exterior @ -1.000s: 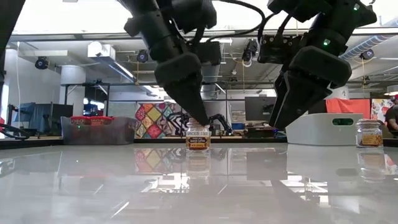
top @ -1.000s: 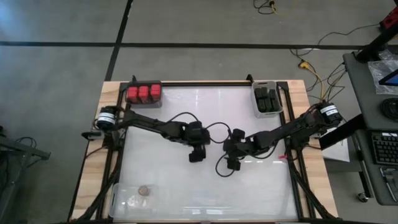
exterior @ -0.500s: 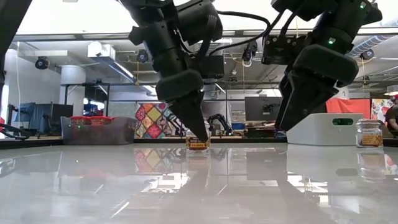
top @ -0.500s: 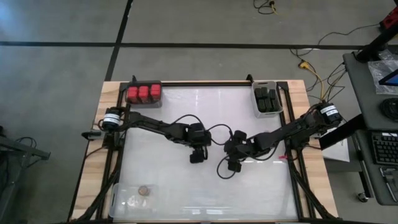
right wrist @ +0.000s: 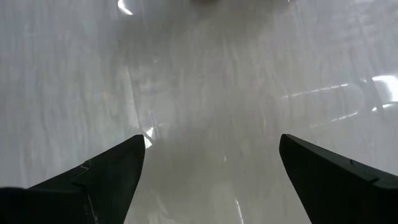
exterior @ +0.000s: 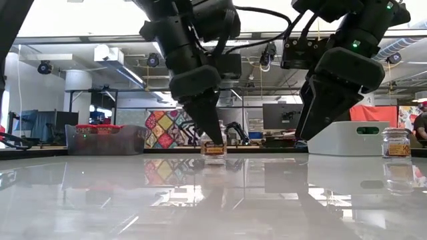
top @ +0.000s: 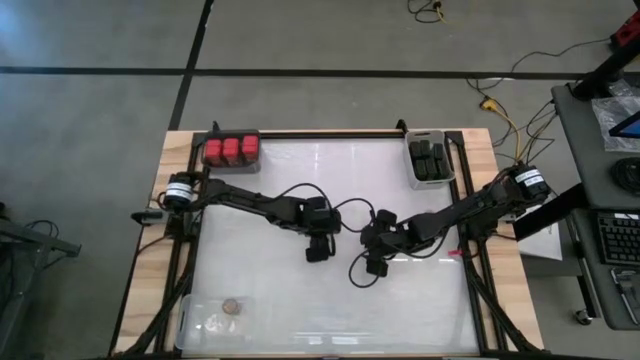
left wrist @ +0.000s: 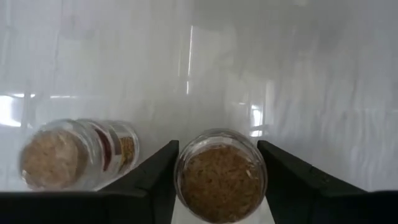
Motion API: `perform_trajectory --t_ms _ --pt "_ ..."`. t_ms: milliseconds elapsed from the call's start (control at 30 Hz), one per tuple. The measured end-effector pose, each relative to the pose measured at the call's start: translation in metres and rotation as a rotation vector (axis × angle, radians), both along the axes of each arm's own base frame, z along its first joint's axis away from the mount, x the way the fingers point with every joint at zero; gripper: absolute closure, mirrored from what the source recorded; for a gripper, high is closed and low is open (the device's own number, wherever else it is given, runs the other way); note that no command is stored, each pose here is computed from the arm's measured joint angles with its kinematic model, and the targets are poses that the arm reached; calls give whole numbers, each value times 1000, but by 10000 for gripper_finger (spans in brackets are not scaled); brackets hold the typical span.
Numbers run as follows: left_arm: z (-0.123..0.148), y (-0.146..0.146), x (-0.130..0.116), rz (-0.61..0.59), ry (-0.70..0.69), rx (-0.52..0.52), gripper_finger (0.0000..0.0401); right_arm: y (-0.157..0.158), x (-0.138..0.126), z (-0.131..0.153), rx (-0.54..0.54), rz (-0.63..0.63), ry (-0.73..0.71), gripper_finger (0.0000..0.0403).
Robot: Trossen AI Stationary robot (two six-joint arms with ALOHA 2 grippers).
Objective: Sort spices by type
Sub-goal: Put the brown seasoning bottle into the transparent bin
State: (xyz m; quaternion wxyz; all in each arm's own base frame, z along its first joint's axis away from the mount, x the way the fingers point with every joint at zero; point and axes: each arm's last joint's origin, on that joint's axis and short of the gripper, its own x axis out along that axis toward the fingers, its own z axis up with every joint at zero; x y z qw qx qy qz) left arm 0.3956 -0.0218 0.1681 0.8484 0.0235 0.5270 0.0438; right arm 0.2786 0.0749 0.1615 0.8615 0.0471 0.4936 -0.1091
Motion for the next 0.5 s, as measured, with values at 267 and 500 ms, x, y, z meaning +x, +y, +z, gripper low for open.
perform_trajectory --t_ms 267,500 --pt "34 -24 -7 -75 32 -7 224 -1 -3 -1 -6 -6 29 39" --pt "93 -80 -60 -174 52 -41 227 -1 -3 -2 -8 -6 34 39"
